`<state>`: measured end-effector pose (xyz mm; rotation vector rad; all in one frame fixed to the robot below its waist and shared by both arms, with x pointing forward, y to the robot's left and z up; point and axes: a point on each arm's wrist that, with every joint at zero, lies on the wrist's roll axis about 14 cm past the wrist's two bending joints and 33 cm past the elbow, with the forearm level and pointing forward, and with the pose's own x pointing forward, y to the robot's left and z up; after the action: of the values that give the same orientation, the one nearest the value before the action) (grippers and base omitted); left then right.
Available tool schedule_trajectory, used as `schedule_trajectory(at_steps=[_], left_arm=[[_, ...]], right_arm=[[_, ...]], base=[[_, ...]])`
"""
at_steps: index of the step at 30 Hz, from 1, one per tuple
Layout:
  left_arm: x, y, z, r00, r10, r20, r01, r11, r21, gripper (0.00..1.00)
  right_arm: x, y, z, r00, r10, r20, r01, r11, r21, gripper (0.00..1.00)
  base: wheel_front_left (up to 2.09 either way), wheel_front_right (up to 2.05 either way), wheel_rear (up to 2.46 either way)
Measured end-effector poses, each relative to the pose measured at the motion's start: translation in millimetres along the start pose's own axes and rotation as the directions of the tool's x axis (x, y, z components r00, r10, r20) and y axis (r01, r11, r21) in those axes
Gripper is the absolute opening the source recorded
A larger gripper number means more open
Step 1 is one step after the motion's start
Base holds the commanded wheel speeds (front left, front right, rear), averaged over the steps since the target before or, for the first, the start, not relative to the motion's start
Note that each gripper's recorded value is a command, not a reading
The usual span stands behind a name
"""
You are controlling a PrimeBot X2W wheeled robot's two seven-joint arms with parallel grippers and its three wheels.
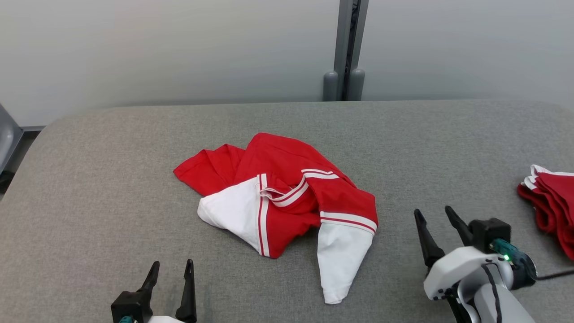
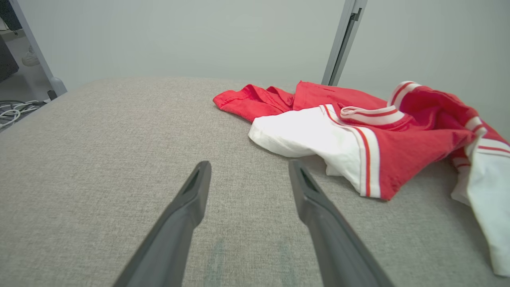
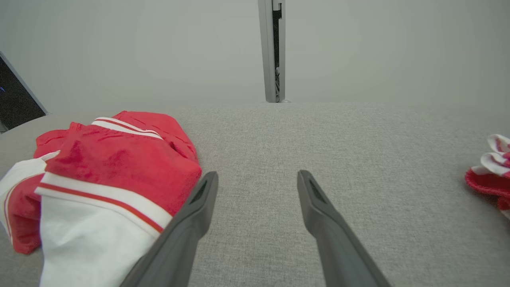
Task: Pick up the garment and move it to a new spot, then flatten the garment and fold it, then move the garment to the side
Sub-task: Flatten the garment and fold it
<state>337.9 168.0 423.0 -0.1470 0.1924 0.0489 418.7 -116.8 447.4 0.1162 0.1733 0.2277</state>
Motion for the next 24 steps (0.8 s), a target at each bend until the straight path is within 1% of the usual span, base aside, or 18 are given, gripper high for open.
schedule_trajectory(at_steps=[5,10,14,16,19,20,24], left_arm=[[-0.5,-1.1,5.5,1.0,-0.005,0.019,0.005,1.0,0.016,1.0],[-1.3,-0.6,4.5,1.0,-0.004,0.017,0.004,1.0,0.024,1.0],[-0.6,-1.0,4.8,1.0,-0.008,0.018,0.007,0.999,0.034,1.0],[-1.1,-1.3,3.9,1.0,-0.01,0.015,0.009,0.999,0.035,1.0],[-3.1,-2.9,0.8,1.0,-0.013,0.006,0.013,0.999,0.032,1.0],[-5.0,-2.0,-1.7,1.0,-0.009,-0.001,0.009,1.0,0.024,1.0],[-8.7,4.0,-5.2,1.0,0.015,-0.011,-0.015,1.0,0.009,1.0]], right_arm=[[-20.4,-12.6,0.5,0.998,-0.049,0.035,0.048,0.998,0.028,1.0],[-34.5,-17.9,-3.7,0.997,-0.071,0.041,0.07,0.997,0.036,1.0],[-39.1,-13.2,-10.2,0.998,-0.058,0.027,0.057,0.998,0.034,1.0],[-36.0,-1.0,-11.1,1.0,-0.019,0.022,0.019,1.0,0.024,1.0],[-21.5,24.7,-4.1,0.997,0.07,0.027,-0.07,0.997,-0.012,1.0],[-5.3,49.1,5.4,0.988,0.156,0.02,-0.154,0.986,-0.061,1.0],[26.9,94.9,31.1,0.955,0.295,-0.016,-0.295,0.946,-0.137,1.0]], base=[[0.0,0.0,0.0],[0.0,0.0,0.0],[0.0,0.0,0.0],[0.0,0.0,0.0],[0.0,0.0,0.0],[0.0,0.0,0.0],[0.0,0.0,0.0]])
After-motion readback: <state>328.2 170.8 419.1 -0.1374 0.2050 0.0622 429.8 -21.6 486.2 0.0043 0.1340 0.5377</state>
